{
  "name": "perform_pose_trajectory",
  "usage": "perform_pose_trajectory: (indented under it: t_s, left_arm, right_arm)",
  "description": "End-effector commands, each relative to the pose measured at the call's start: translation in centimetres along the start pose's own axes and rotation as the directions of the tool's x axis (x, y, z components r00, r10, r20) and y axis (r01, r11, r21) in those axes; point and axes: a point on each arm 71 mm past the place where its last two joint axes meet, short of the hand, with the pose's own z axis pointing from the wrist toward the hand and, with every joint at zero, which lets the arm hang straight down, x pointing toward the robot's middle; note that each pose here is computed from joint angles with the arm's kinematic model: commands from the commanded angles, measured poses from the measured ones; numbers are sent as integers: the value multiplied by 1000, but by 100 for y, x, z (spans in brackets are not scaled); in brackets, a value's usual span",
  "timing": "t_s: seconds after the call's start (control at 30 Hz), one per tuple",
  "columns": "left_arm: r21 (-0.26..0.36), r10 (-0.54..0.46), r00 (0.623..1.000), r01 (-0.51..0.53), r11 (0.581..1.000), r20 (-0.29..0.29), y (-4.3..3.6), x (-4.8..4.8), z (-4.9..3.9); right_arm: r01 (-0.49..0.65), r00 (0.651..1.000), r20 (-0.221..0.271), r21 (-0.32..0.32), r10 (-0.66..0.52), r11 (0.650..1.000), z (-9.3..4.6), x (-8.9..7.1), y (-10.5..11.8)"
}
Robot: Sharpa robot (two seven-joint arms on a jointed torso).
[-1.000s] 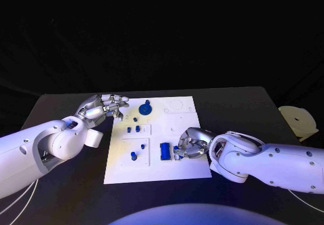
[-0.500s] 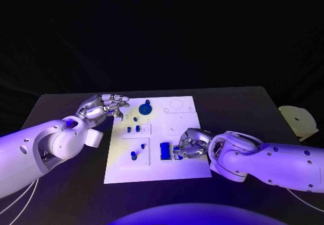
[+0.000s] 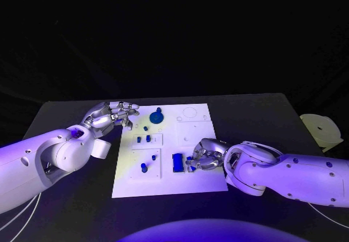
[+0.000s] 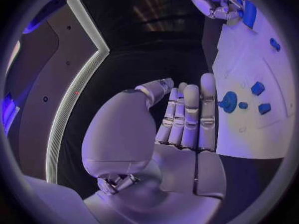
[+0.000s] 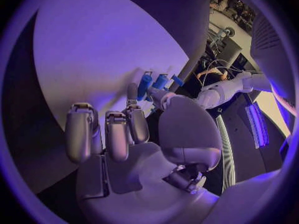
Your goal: Assemble the parts on the task board
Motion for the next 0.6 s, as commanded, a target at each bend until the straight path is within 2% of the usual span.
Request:
perform_pose_trajectory:
  t_s: [0.03, 0.6]
  left_arm:
    - [5, -4, 1000, 4, 1000, -19, -7, 27, 4]
    - [1, 3, 1000, -3, 1000, -24, -5, 29, -1]
  right_arm:
    - [10, 1000, -8, -10, -10, 1000, 0, 19, 25]
    - [-4, 1000, 4, -22, 4, 1000, -20, -3, 5]
